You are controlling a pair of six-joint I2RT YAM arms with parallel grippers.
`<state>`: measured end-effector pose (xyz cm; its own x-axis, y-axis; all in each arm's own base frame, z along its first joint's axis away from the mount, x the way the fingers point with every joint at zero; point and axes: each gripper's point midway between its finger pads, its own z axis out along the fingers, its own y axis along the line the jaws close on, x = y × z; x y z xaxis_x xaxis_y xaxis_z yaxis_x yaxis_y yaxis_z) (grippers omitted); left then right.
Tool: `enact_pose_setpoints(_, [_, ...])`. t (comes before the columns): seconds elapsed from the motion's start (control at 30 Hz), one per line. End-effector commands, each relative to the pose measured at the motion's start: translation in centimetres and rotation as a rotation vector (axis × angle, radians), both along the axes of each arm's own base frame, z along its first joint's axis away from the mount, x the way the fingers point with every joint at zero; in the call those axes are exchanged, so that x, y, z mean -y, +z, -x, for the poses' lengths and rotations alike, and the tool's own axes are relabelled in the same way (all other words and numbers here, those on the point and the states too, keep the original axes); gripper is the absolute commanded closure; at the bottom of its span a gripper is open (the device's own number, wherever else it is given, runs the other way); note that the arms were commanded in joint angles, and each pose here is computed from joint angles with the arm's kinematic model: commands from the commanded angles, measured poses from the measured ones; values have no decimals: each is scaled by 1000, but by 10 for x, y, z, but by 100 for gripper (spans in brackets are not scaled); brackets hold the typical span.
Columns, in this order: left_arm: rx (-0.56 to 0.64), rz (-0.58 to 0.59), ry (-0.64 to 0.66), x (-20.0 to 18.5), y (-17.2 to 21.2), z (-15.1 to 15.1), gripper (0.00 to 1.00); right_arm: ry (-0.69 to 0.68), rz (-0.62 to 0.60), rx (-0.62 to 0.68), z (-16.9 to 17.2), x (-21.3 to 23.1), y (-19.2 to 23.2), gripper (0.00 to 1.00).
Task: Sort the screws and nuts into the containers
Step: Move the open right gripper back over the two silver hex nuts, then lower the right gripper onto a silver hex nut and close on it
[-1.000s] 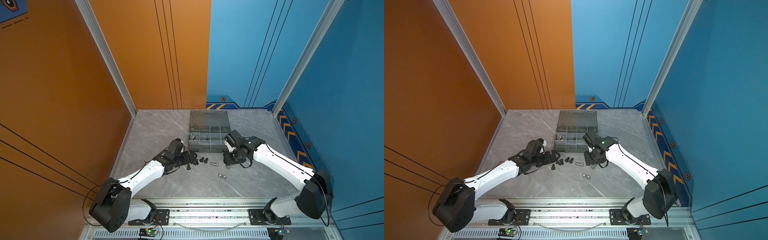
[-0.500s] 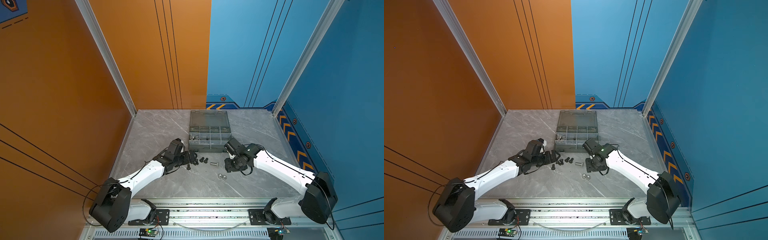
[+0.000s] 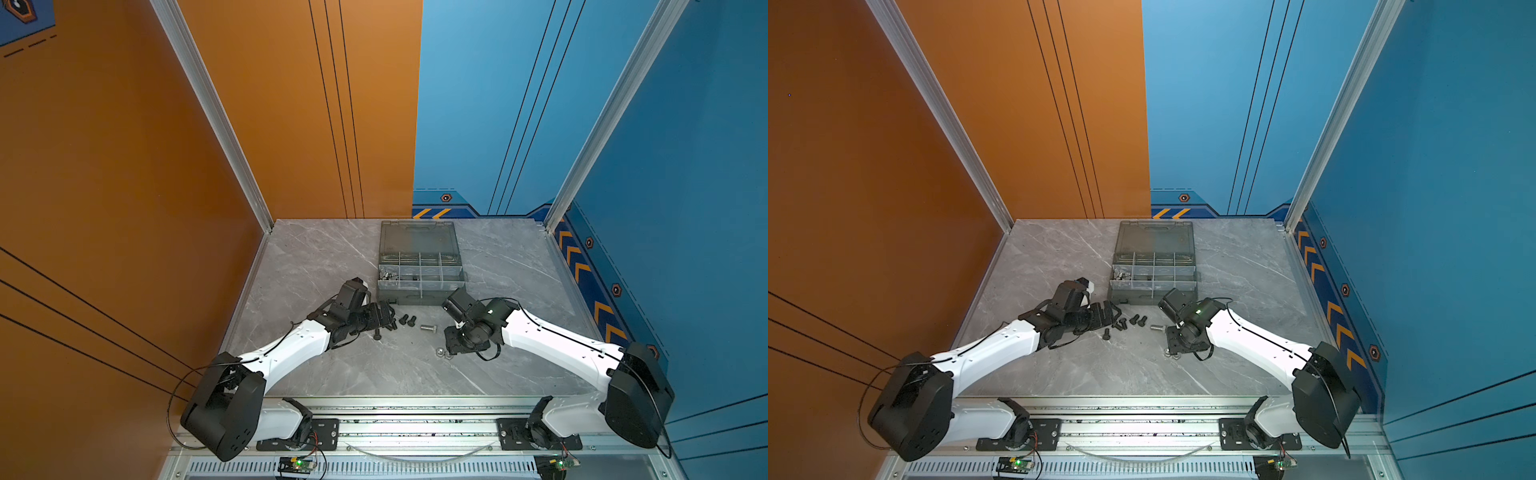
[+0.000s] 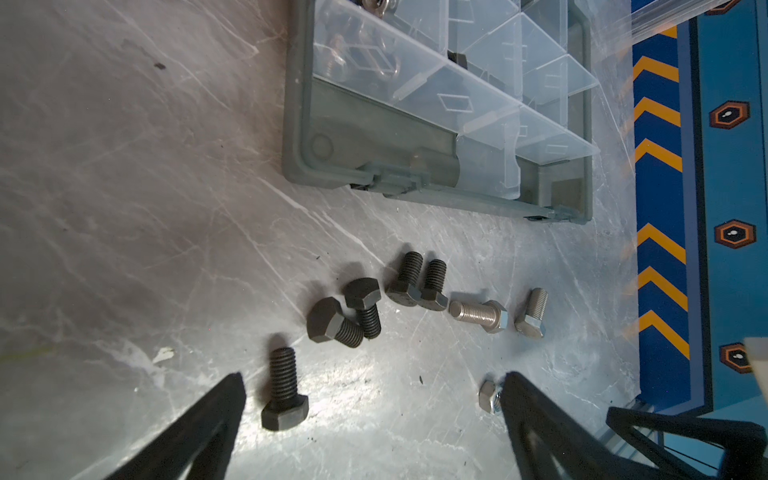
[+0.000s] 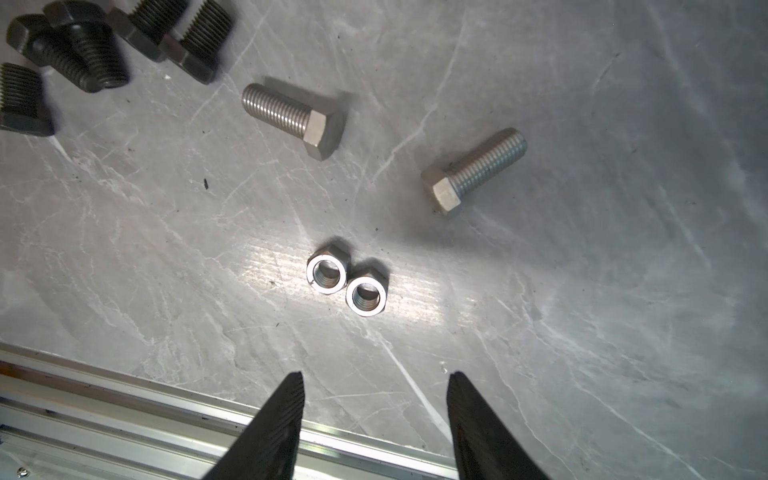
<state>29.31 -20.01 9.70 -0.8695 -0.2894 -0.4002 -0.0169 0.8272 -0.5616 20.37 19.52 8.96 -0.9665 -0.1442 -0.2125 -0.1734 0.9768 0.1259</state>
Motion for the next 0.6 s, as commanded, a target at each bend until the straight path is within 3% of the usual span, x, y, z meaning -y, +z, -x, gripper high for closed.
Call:
enact_pose_setpoints(0.0, [-3, 3, -5, 0, 0, 3, 2, -27, 14, 11, -1, 3, -7, 41])
enact_pose_setpoints(0.57, [-19, -4, -4, 0, -4, 4, 2, 20, 56, -96, 17, 2, -47, 41])
